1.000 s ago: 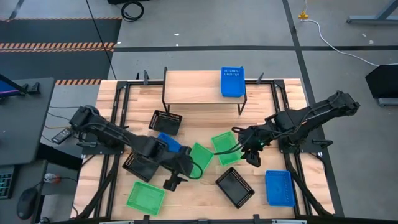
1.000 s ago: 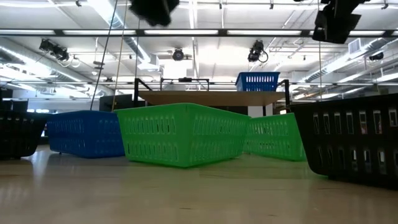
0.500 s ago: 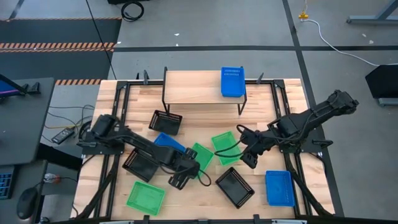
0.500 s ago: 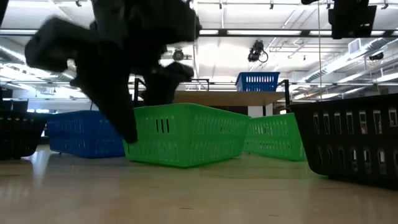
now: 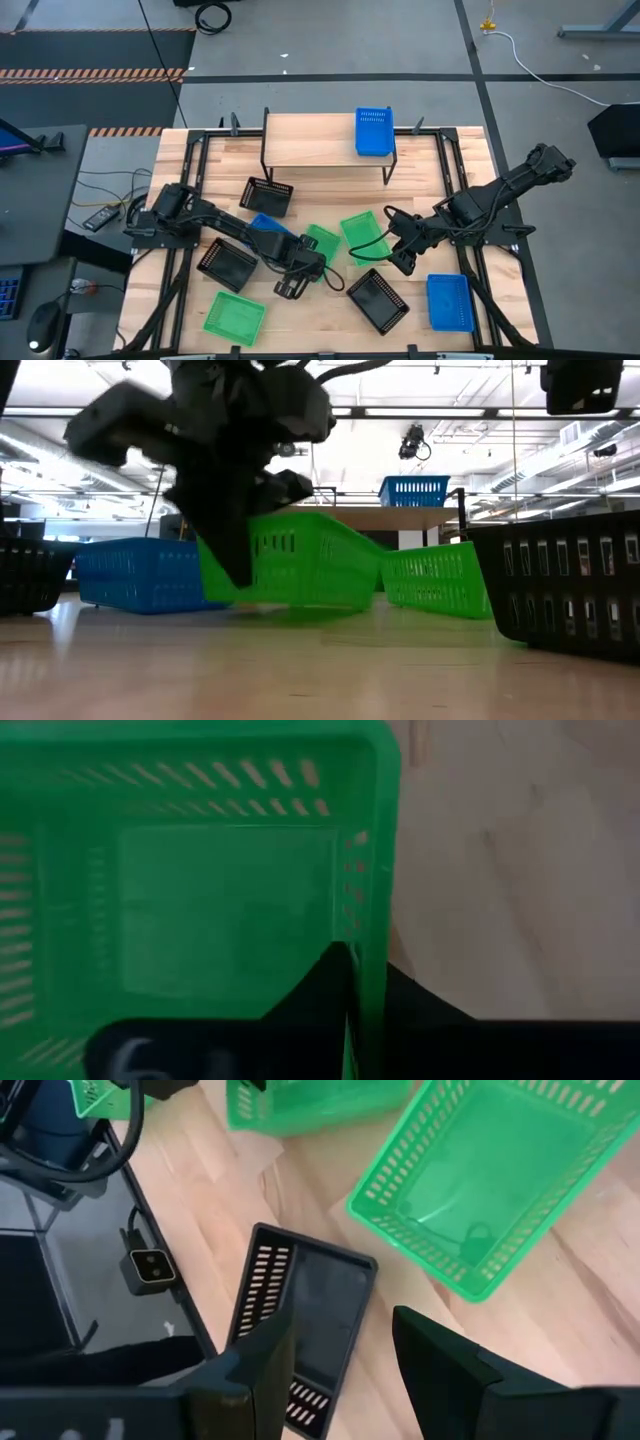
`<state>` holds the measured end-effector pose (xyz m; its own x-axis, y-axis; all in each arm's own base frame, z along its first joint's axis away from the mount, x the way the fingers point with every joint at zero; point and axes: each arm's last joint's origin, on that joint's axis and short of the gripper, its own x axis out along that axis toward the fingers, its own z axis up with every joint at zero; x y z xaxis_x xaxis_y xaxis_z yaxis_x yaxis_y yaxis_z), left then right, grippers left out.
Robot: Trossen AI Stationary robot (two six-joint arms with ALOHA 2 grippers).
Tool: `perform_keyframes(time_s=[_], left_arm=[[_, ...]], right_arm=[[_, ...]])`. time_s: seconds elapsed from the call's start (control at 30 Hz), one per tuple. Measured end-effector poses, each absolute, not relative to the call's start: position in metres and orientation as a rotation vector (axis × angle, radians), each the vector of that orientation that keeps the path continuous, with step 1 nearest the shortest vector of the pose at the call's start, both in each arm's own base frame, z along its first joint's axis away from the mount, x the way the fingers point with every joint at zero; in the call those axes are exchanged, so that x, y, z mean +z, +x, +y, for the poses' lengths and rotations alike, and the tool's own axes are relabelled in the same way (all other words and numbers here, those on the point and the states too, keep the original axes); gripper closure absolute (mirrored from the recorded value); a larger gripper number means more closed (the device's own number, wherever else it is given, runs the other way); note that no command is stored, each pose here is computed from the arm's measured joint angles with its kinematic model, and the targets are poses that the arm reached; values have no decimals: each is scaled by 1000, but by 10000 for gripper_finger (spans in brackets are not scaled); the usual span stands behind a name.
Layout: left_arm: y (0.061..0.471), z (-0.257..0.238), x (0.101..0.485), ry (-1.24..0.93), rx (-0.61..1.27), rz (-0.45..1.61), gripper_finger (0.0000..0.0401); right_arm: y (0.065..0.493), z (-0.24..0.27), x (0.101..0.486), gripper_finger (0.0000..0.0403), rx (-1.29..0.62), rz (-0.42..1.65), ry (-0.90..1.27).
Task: Stack baskets on shelf by color
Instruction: Put the top left green basket on the shelf
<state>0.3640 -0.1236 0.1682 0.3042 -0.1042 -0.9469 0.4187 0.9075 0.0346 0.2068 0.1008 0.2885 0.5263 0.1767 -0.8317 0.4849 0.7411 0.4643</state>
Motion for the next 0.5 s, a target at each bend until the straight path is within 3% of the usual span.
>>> perform_keyframes(time_s=[0.23,0.5], left_arm=[[379,-123,218,289,-307,1212,395],[392,-92,309,159,-70,1151,397]], right_arm=[[207,101,289,227,-197,1018,717],[197,95,308,227,-124,947,689]])
